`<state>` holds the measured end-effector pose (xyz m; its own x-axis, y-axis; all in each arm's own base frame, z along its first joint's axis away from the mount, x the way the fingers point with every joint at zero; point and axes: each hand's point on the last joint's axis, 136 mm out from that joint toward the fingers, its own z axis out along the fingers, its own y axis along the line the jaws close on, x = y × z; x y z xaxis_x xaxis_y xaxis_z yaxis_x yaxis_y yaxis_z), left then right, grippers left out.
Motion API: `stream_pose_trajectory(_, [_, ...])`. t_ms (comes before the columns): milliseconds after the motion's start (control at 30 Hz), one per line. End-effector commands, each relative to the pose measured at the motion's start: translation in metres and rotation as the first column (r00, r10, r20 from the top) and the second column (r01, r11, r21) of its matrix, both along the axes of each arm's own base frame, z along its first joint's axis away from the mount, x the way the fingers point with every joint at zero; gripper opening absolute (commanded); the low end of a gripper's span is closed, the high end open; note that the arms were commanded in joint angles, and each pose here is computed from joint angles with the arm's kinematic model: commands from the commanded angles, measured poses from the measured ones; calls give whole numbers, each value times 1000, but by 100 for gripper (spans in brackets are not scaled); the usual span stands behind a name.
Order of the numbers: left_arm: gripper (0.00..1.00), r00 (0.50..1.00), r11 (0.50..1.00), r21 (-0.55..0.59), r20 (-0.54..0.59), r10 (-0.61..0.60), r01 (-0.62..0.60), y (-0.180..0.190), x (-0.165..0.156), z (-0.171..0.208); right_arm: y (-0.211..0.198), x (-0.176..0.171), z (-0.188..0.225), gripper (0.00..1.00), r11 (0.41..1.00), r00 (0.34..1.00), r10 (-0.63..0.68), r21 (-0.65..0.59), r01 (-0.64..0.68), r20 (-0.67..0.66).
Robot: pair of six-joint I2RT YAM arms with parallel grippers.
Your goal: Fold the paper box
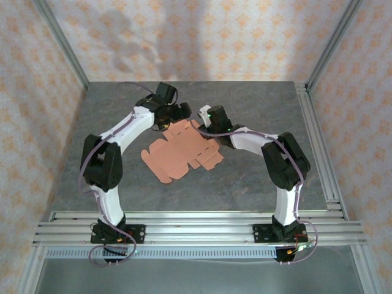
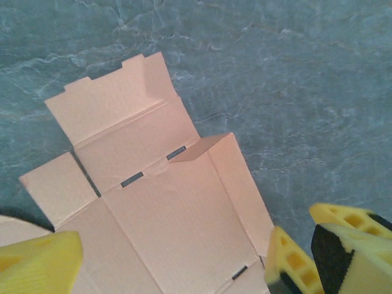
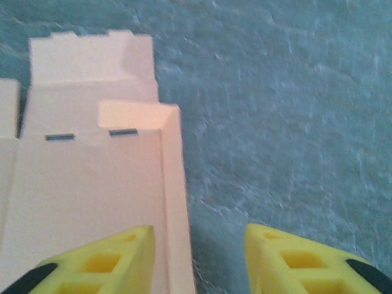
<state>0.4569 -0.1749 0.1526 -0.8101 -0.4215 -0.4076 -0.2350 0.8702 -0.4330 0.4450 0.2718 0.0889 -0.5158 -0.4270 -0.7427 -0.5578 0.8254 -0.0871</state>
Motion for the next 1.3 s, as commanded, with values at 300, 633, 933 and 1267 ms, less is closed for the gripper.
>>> stream_pose_trajectory(300, [99,992,995,39,88,88,-92,58,-15,-5,-23,-14,-23,60,998,987,-21,52,30,-161])
stream_pose_trajectory(633, [99,994,994,56,49,94,-97,81,-34,-21,-11,-15,-45,50,998,966,15,64,2,-256])
stream_pose_trajectory(933, [99,994,994,59,71,85,-89,81,-35,-21,-6,-7,-53,30,998,966,16,64,0,-258])
stream_pose_trajectory(1267, [99,997,995,67,42,65,-68,82,-13,-35,-8,-11,-43,0,997,976,50,62,-37,-214])
